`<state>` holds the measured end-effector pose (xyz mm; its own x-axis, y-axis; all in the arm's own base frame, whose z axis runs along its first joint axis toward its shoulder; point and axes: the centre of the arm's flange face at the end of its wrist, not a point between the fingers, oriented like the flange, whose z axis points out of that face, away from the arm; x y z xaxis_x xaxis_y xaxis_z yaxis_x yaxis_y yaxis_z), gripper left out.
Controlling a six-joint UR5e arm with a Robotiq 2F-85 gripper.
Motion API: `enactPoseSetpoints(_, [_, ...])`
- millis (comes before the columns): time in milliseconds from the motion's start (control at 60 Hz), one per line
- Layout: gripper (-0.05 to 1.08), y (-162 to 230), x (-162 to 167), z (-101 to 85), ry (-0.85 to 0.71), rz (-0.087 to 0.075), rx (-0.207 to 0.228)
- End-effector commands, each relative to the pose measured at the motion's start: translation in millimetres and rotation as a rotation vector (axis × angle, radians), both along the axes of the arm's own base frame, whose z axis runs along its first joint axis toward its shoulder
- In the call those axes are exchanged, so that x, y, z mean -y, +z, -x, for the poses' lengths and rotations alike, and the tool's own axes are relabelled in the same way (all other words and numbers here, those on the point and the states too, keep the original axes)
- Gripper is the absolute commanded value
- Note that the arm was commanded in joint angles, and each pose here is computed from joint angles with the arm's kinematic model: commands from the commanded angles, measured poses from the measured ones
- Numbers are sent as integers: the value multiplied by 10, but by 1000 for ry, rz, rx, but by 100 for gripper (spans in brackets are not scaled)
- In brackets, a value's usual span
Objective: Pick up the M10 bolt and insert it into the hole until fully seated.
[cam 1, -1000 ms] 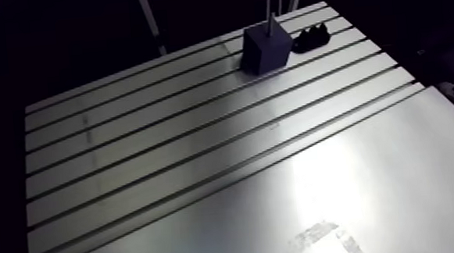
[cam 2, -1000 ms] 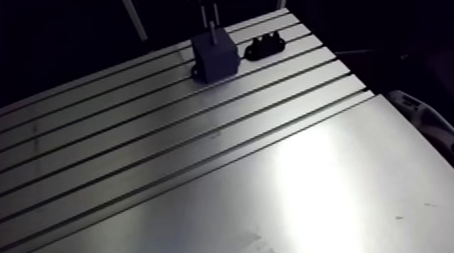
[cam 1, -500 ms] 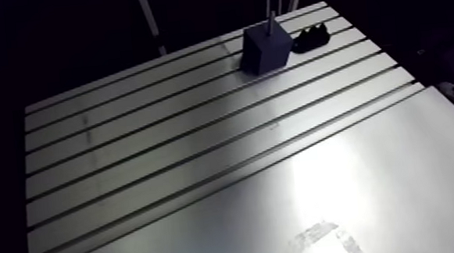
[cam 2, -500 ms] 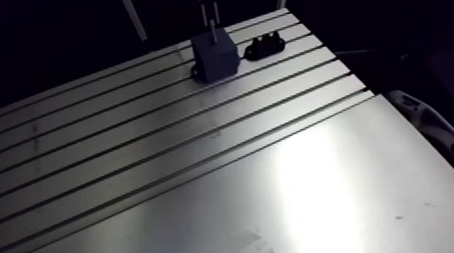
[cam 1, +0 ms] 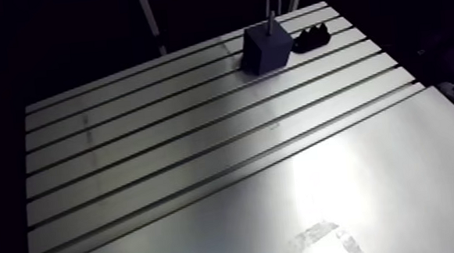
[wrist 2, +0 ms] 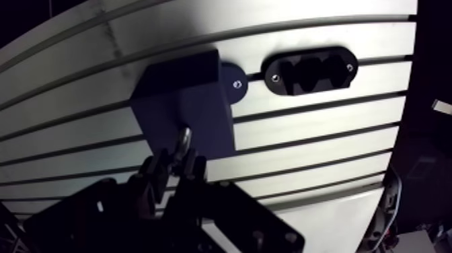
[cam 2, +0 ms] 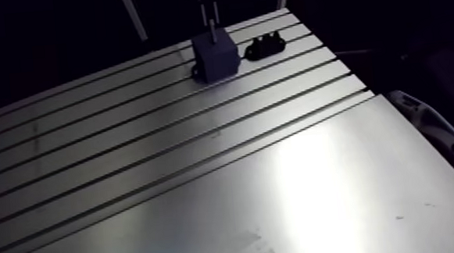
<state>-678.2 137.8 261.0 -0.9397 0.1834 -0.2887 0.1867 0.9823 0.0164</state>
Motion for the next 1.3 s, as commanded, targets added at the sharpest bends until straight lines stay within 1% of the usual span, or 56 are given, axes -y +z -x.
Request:
enactPoseSetpoints(17, [108, -5, -8, -3, -3, 0, 0])
enactPoseSetpoints(483, [108, -33, -6, -5, -2, -1, -8])
enactPoseSetpoints(667, [108, -51, -1, -10, -3, 2, -9])
enactPoseSetpoints(900, [108, -83, -4, -28, -6, 3, -3])
enactPoseSetpoints(1067, [107, -166, 13, -74, -8, 8, 14])
enactPoseSetpoints(1117, [106, -171, 12, -73, -7, 7, 11])
enactPoseSetpoints(1183, [103, -184, 8, -66, -5, 1, -1])
enactPoseSetpoints(1200, [97, -190, 3, -65, -3, -4, -5])
enactPoseSetpoints(1217, [97, -190, 3, -65, -3, -4, -5])
enactPoseSetpoints(1233, [80, -178, -2, -59, -3, -10, -13])
enactPoseSetpoints(1250, [80, -178, -2, -59, -3, -10, -13])
enactPoseSetpoints(1283, [1, -159, 8, -55, 7, -9, -21])
enactPoseSetpoints(1300, [1, -159, 8, -55, 7, -9, -21])
